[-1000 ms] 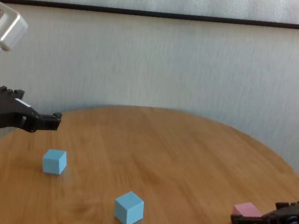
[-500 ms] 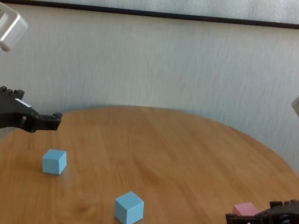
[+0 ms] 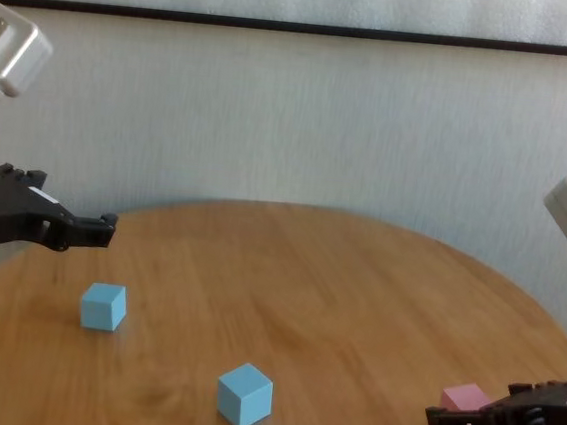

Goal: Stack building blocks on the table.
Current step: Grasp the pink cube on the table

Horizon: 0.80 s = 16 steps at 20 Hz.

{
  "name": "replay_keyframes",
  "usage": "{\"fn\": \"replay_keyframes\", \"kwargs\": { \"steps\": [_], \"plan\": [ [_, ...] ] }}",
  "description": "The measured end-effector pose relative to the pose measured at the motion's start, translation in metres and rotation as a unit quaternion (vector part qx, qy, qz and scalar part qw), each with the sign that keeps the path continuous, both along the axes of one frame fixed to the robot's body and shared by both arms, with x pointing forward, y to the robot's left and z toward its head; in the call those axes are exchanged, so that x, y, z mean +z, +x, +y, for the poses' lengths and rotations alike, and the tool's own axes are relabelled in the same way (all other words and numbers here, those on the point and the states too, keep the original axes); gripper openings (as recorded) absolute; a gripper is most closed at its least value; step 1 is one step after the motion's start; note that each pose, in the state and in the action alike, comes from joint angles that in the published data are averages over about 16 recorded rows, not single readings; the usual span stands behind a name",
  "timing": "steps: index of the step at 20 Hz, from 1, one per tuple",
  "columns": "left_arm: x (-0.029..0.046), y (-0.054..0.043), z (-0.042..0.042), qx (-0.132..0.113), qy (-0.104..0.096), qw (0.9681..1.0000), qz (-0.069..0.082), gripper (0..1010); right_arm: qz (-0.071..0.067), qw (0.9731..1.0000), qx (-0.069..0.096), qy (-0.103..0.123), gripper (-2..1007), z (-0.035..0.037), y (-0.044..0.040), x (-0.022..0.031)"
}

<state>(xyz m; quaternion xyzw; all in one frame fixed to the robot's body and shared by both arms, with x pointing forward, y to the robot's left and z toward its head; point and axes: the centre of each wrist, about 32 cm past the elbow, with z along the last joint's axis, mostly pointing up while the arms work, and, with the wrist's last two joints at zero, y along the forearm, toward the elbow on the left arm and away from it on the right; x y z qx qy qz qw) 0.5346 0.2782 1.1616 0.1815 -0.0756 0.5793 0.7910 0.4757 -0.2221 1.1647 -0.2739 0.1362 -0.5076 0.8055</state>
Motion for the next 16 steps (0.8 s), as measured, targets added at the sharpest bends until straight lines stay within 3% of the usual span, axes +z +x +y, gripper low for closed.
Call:
{"fn": "replay_keyframes", "kwargs": {
  "steps": [16],
  "plan": [
    [0.0, 0.0, 0.0, 0.0, 0.0, 1.0, 0.0, 1002, 0.001, 1.0, -0.003, 0.002, 1004, -0.0005, 0.0075, -0.0053]
  ]
}}
